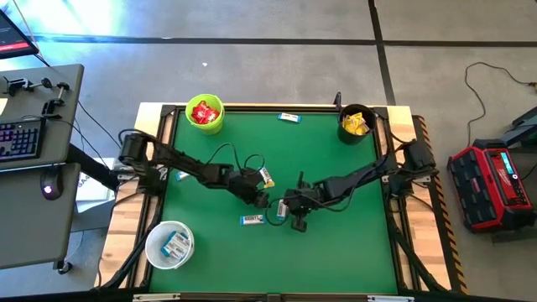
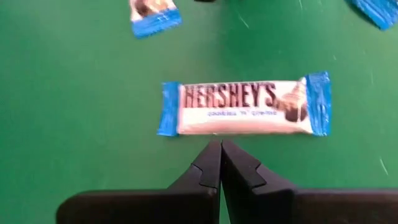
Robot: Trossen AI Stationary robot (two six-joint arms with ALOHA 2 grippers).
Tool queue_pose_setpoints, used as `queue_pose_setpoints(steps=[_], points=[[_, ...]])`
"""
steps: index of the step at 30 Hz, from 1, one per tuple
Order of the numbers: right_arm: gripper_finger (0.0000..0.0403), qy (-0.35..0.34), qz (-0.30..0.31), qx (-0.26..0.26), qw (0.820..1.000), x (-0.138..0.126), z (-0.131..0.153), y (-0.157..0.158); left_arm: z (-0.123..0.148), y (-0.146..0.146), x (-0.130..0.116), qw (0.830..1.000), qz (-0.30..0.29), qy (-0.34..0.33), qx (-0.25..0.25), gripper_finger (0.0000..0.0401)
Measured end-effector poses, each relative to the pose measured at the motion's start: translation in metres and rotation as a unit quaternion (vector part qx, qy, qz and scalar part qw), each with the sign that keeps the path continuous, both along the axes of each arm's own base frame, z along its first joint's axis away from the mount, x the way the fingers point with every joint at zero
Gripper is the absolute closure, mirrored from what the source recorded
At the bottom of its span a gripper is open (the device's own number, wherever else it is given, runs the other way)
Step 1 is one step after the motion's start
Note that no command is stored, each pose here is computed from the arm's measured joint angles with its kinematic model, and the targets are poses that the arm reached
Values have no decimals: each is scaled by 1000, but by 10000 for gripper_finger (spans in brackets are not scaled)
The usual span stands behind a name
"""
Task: Sort candy by brand, put in halloween buckets
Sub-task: Put the white chocolate into the white bucket
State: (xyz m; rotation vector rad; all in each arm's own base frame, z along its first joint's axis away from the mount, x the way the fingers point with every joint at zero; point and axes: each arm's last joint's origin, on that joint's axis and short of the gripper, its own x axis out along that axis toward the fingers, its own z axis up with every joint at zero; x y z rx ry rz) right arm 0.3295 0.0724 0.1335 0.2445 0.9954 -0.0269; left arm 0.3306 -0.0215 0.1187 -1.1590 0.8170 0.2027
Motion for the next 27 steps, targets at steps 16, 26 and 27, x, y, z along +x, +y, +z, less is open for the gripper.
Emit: queue_pose_setpoints(steps=[16,26,27], points=[[403,-20,-20,6,1000,12,-12,-13,-12,5,8,999,34,-13,-18,188],[403,-54,-41,23,997,24,-22,-24,-13,7,8,999,41,-11,-15,188],[403,-58,-42,23,997,25,-22,-24,-13,7,8,999,41,-11,-15,188]])
